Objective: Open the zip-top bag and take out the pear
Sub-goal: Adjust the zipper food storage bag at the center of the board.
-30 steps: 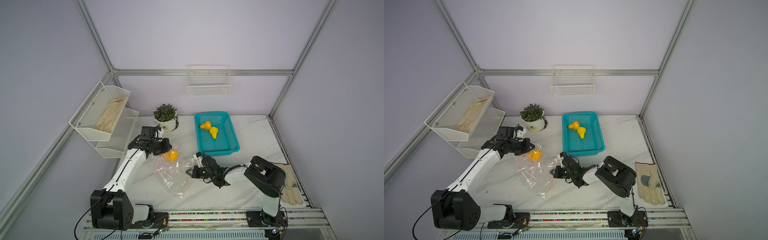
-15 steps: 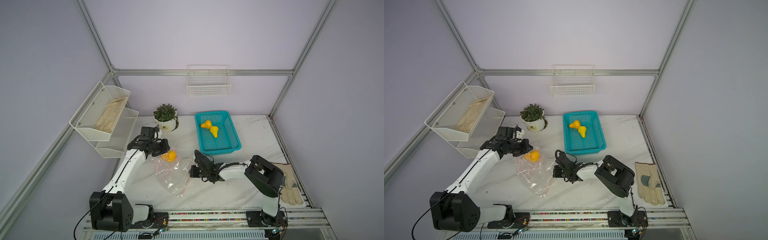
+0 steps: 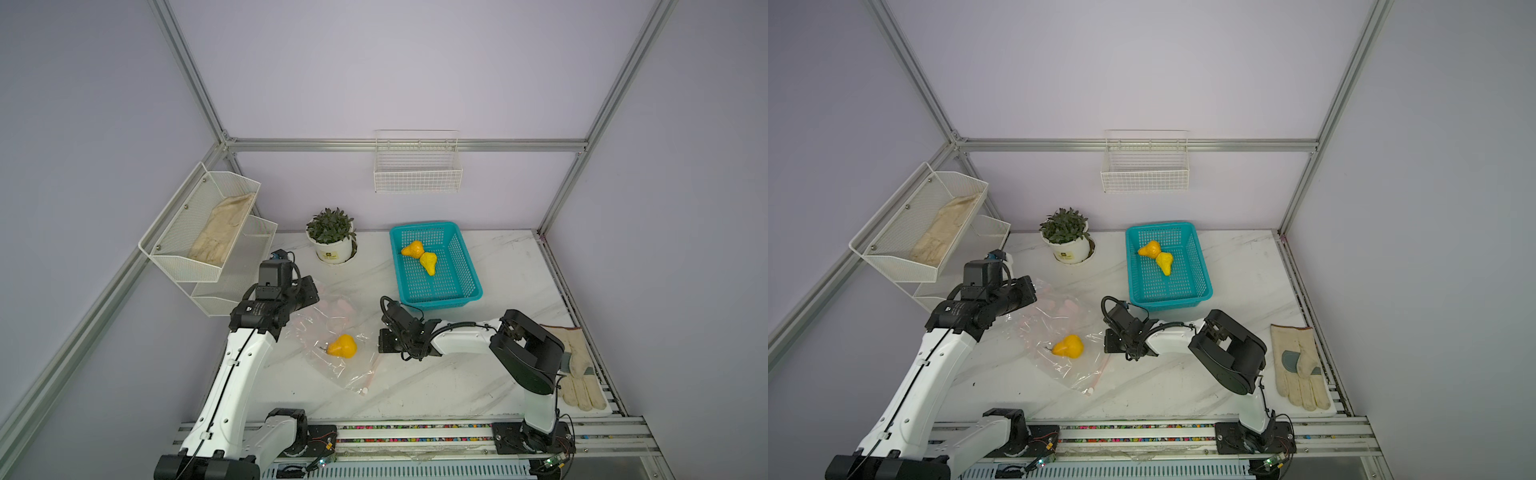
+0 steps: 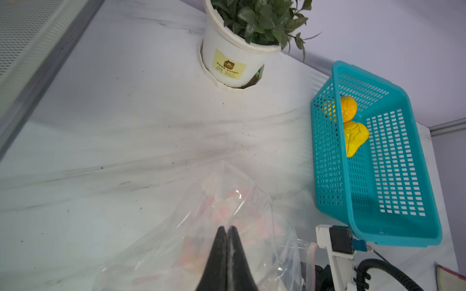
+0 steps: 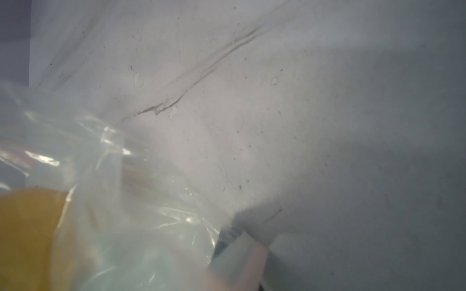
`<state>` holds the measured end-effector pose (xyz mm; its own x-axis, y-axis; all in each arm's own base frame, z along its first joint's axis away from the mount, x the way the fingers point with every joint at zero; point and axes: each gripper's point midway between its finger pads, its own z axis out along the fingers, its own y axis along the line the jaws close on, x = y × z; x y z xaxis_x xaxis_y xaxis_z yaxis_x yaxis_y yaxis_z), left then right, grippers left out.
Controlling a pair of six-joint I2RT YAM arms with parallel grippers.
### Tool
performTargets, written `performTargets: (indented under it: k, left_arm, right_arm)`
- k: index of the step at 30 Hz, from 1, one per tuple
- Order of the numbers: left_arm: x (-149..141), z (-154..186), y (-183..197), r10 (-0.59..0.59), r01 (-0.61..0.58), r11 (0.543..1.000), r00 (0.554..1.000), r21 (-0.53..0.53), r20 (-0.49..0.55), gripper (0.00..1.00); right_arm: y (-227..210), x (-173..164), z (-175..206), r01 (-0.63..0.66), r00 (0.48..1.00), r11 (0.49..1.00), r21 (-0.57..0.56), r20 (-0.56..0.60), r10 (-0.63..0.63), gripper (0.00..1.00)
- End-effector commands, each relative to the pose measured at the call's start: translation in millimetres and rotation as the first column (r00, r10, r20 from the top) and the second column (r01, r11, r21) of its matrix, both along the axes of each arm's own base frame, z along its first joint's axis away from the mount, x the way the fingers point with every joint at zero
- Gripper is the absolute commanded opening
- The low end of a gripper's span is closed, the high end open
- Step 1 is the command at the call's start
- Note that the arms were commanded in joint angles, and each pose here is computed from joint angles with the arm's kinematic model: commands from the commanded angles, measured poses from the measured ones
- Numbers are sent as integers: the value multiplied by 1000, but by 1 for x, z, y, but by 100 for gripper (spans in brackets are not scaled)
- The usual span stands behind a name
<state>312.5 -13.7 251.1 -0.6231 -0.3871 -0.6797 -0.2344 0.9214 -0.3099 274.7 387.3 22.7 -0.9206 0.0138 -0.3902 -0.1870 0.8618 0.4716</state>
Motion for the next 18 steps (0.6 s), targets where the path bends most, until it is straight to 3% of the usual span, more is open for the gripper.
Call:
performTargets:
  k: [1, 9, 13, 18]
  left_arm:
    - [6, -23, 3, 14, -13, 1000, 999, 2, -51, 0]
    - [18, -134, -21, -98, 62, 993, 919, -105, -382, 2]
    - [23, -170, -21, -106, 63, 992, 875, -105, -472, 15]
    - [22, -170, -11, -79, 63, 997, 867, -50, -491, 40]
  right_arm:
    - [-48, -28, -63, -12, 991, 973, -232, -131, -19, 0]
    - [-30, -28, -59, -54, 990, 985, -163, -141, 31, 0]
    - [-23, -26, -48, -72, 991, 990, -125, -120, 57, 0]
    - [-15, -21, -24, -93, 994, 992, -82, -66, 88, 2]
